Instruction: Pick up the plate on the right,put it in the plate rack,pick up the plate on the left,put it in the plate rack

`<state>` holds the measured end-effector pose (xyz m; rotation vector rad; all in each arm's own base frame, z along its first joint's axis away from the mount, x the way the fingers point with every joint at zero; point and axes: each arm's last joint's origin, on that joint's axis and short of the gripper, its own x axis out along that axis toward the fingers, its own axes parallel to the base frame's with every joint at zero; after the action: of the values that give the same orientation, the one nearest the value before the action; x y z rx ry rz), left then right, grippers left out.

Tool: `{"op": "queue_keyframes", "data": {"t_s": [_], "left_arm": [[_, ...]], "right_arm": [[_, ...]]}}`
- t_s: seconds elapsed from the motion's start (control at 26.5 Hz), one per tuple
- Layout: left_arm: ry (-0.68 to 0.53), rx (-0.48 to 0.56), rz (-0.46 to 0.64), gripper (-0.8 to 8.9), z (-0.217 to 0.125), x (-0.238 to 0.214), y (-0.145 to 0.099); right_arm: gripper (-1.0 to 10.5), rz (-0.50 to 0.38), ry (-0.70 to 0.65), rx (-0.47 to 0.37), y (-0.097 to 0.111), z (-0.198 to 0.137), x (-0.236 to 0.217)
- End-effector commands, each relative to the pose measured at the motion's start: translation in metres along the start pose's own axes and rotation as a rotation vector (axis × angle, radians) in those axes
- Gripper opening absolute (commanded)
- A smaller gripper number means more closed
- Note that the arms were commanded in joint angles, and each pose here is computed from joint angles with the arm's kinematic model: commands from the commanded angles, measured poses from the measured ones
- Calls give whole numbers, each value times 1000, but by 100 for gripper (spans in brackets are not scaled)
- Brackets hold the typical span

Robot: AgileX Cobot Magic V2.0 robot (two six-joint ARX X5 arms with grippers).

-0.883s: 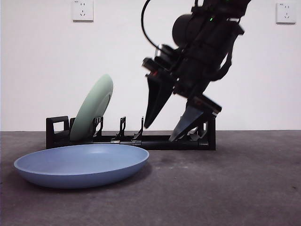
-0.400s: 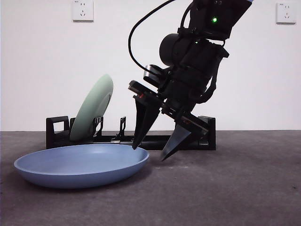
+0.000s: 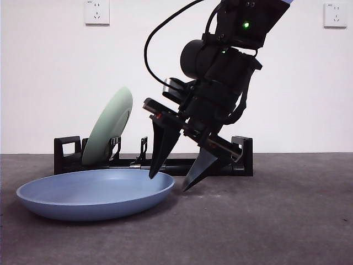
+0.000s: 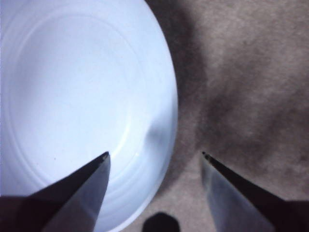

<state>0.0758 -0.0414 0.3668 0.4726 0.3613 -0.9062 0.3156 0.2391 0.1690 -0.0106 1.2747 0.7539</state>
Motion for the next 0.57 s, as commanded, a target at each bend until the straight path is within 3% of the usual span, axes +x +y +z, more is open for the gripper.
{"op": "queue_keyframes", "data": {"t_s": [0.04,0.3,0.57], "left_arm": [[14,31,7,503,1,1,0],[71,69,6,503,2,10,0],[103,101,-43,503,5,22,-1]], "right_arm": [[243,-3,13,21,0,-3,8],[174,-1,10,40,1,-3,11],[-13,-7,10,46,1,-3,11]]}}
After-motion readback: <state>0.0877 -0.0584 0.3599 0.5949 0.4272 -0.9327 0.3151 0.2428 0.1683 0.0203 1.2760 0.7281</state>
